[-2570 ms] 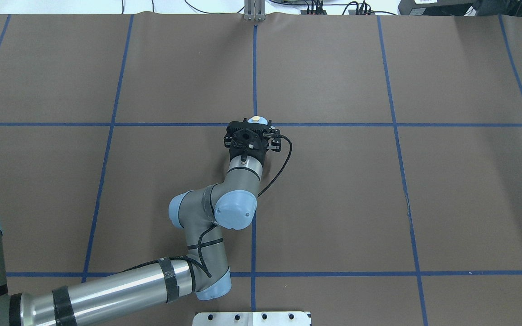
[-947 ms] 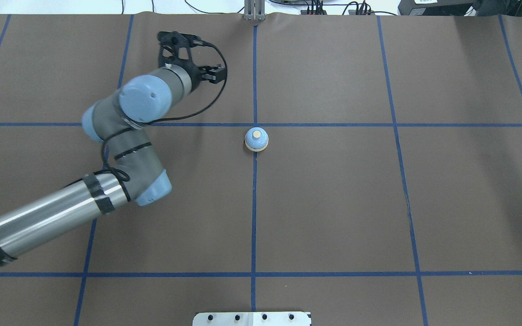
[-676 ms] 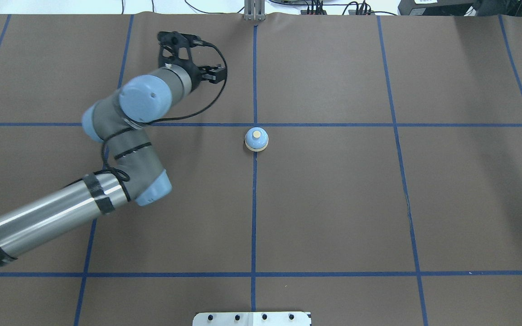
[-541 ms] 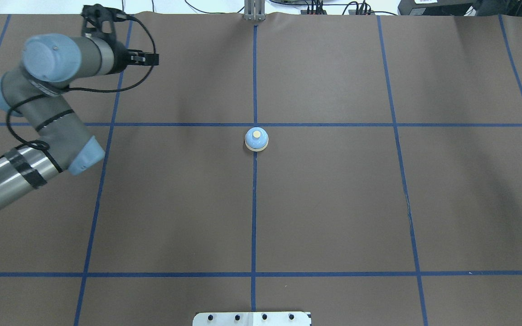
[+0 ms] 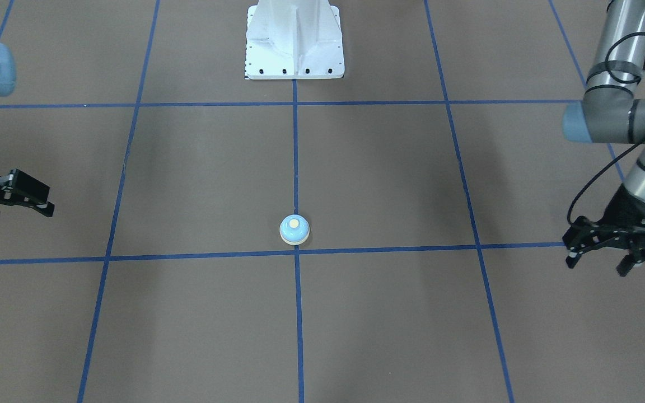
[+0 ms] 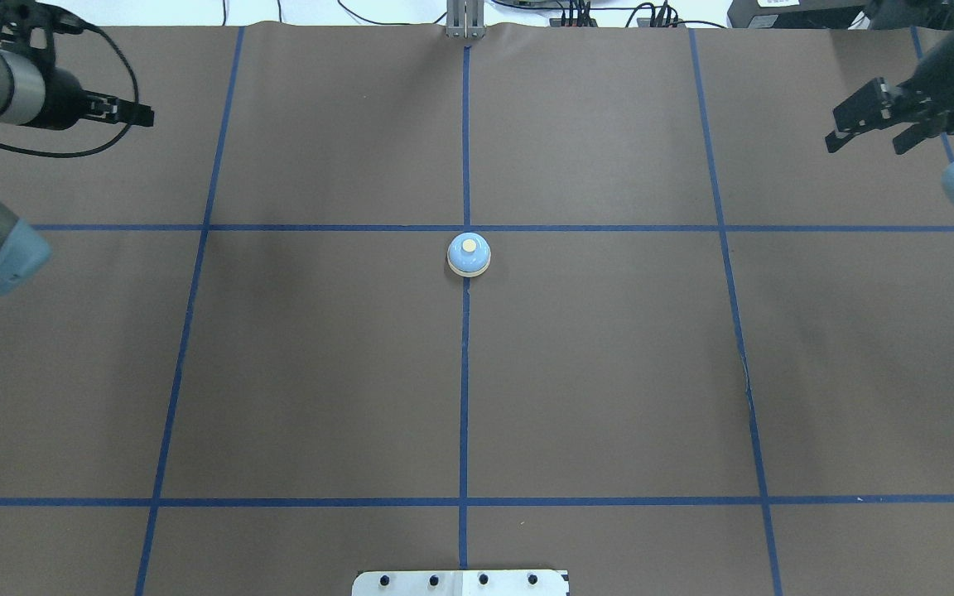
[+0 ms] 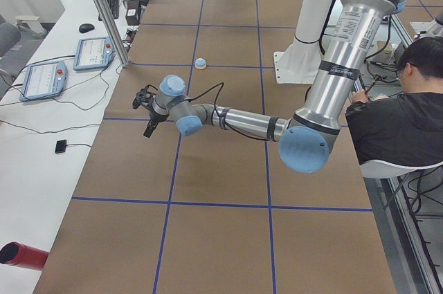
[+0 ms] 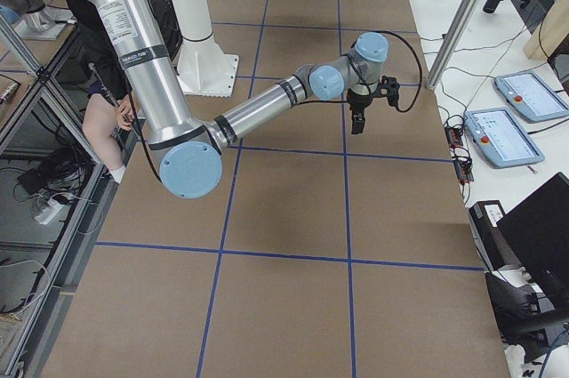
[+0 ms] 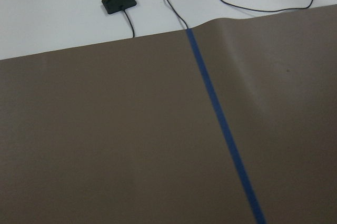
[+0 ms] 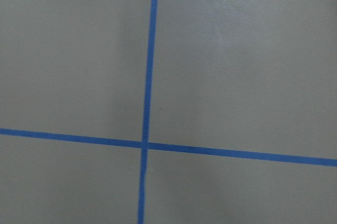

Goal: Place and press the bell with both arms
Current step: 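Move the right gripper above the bell's cream button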

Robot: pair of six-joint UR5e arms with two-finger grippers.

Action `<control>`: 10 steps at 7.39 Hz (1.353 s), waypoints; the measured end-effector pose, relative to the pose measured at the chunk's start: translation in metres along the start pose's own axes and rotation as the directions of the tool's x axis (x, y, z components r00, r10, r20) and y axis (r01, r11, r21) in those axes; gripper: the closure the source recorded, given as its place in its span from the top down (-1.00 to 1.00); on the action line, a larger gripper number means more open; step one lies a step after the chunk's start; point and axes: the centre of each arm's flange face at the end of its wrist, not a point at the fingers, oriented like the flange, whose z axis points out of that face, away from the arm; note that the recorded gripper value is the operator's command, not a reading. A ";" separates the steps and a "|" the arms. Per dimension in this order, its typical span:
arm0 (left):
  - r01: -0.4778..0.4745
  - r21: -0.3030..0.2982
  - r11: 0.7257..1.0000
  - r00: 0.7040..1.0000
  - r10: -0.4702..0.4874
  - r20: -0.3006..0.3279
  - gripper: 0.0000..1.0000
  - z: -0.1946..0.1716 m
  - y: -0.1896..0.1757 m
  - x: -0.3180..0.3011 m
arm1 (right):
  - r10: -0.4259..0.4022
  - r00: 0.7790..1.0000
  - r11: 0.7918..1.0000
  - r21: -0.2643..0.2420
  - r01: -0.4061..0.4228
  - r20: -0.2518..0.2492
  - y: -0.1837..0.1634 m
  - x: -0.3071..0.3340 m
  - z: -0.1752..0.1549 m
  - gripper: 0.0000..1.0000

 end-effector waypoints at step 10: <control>-0.162 -0.272 0.949 0.972 0.201 0.123 0.99 -0.073 0.089 -0.214 | 0.113 0.994 0.993 0.015 -0.113 0.004 0.042 -0.280 0.118 -1.00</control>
